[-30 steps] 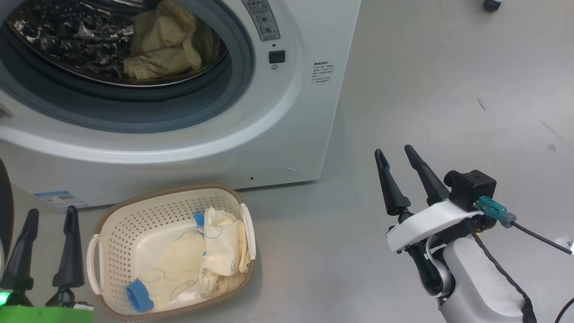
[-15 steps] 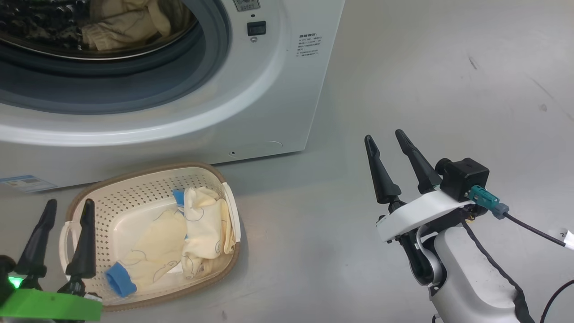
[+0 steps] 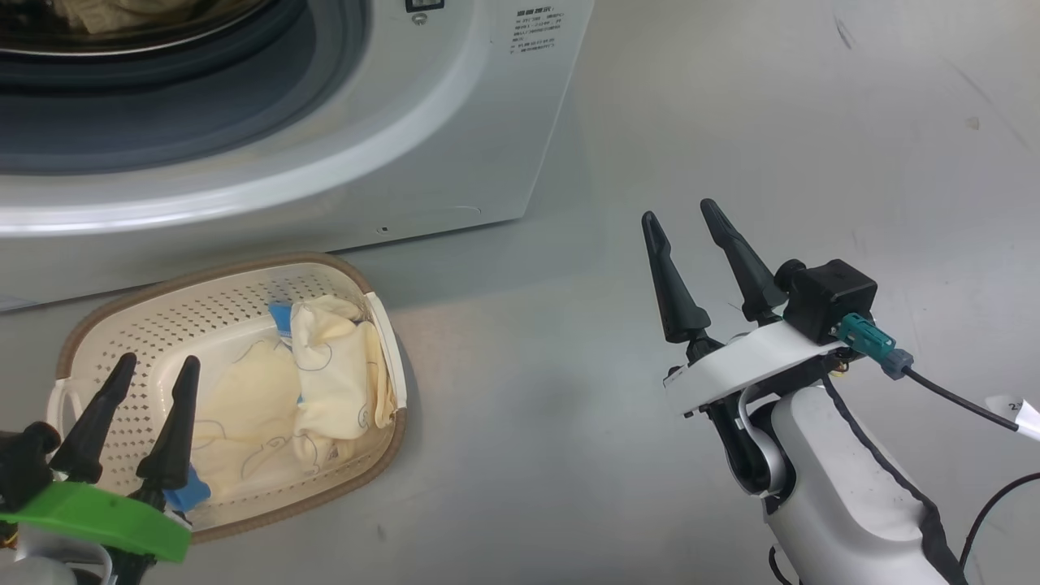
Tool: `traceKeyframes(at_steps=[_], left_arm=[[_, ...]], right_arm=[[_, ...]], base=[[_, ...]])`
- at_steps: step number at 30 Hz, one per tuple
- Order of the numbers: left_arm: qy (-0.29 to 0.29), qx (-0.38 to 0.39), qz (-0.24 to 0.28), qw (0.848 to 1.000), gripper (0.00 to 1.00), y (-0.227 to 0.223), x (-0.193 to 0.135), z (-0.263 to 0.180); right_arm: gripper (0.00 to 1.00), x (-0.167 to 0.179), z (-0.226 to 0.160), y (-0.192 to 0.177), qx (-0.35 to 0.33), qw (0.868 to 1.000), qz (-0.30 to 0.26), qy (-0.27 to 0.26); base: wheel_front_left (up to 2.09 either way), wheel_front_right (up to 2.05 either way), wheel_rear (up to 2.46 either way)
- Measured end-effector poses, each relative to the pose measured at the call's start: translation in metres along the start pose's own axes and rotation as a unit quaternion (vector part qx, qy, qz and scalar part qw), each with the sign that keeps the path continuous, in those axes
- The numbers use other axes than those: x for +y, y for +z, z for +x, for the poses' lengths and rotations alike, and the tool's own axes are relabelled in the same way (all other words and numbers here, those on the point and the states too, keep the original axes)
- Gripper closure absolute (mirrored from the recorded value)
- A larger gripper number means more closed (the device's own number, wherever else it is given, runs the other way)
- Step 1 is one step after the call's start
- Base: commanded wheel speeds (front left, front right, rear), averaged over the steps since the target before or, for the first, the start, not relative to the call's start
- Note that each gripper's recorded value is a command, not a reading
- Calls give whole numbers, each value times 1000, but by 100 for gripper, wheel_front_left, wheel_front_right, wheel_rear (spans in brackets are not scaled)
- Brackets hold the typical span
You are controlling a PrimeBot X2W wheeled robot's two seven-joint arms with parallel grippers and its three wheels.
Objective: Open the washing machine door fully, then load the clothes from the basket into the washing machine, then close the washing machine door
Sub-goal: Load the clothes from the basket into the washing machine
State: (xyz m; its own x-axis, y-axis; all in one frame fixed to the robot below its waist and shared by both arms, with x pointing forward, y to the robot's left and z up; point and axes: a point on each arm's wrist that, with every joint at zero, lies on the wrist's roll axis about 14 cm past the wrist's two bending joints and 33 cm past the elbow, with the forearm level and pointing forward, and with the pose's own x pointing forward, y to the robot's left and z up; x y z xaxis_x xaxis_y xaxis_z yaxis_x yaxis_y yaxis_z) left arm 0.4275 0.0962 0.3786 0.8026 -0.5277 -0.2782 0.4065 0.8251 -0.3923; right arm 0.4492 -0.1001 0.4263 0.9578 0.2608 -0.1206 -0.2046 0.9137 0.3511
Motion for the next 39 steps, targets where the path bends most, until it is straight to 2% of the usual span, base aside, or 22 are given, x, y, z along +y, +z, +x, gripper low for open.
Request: traceKeyframes(at_steps=[15, 23, 29, 39], left_arm=[[-26, 151, -24, 988, 0, -85, 17, 25], [-57, 223, -29, 973, 0, -126, 14, 34], [-53, 260, -60, 962, 0, -152, 20, 40], [-79, 316, -74, 943, 0, -189, 18, 50]], right_arm=[[0, -13, 18, -28, 30, 1000, -6, -7], [0, -17, 25, -40, 41, 999, -1, -9], [0, -20, 28, -48, 48, 999, 6, -15], [0, -30, 29, -61, 62, 998, 9, -33]], base=[[0, 0, 0], [0, 0, 0], [0, 0, 0], [0, 0, 0]])
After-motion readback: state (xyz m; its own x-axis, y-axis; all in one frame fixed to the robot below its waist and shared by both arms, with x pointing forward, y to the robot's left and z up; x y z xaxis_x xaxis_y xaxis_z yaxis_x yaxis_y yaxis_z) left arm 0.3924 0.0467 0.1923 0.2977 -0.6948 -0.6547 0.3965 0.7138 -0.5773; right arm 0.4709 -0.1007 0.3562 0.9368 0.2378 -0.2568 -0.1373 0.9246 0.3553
